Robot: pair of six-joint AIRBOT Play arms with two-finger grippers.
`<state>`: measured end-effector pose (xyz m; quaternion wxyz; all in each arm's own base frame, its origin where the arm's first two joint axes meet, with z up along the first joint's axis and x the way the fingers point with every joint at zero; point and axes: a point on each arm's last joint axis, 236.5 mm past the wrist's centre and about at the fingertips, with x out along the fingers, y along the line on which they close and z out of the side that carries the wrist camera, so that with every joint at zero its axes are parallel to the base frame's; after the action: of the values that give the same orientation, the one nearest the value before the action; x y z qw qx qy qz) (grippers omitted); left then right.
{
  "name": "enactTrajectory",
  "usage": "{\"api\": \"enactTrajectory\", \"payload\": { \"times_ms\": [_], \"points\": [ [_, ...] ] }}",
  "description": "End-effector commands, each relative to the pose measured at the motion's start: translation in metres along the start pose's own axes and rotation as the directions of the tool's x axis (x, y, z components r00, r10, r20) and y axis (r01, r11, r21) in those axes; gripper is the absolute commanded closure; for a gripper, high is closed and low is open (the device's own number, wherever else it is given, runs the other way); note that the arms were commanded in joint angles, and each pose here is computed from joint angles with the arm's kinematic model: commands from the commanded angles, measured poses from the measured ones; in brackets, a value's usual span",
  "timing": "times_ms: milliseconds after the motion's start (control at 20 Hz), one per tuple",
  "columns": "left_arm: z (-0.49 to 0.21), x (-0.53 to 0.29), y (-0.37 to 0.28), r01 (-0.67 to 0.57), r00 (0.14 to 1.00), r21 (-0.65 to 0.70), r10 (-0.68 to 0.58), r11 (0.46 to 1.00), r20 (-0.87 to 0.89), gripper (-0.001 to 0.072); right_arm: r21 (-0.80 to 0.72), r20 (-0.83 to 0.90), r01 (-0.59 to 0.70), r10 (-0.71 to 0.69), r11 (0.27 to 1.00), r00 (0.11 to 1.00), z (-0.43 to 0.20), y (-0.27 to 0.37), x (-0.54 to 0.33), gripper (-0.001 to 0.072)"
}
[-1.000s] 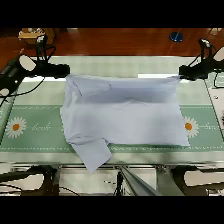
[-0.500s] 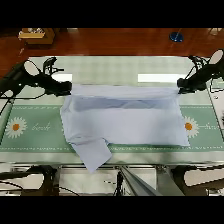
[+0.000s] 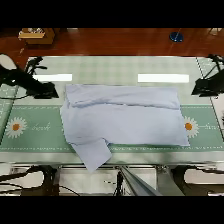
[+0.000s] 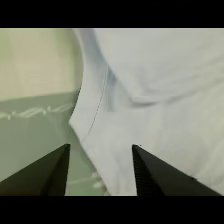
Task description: Fold the shirts.
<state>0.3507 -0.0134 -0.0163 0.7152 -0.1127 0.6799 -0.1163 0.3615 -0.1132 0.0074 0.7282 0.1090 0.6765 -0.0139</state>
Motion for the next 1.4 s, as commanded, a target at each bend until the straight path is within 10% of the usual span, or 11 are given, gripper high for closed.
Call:
{"api": "enactTrajectory", "payload": {
  "times_ms": [0, 600, 1350],
  "points": [
    [-0.065, -0.007, 0.0, 0.17, 0.983, -0.108, -0.177, 0.98, -0.059, 0.0167, 0.141, 0.042, -0.101, 0.096, 0.985, 0.994, -0.034, -0.022, -0.012, 0.0199],
    [-0.191, 0.075, -0.038, 0.368, 0.894, -0.328, -0.428, 0.87, -0.133, 0.0086, 0.267, 0.082, -0.259, 0.246, 0.928, 0.966, -0.057, -0.023, 0.013, 0.0186],
    [-0.187, 0.114, -0.071, 0.292, 0.929, -0.159, -0.319, 0.943, -0.186, 0.0104, 0.254, 0.096, -0.25, 0.233, 0.934, 0.968, -0.06, -0.021, 0.002, 0.0187]
  ]
}}
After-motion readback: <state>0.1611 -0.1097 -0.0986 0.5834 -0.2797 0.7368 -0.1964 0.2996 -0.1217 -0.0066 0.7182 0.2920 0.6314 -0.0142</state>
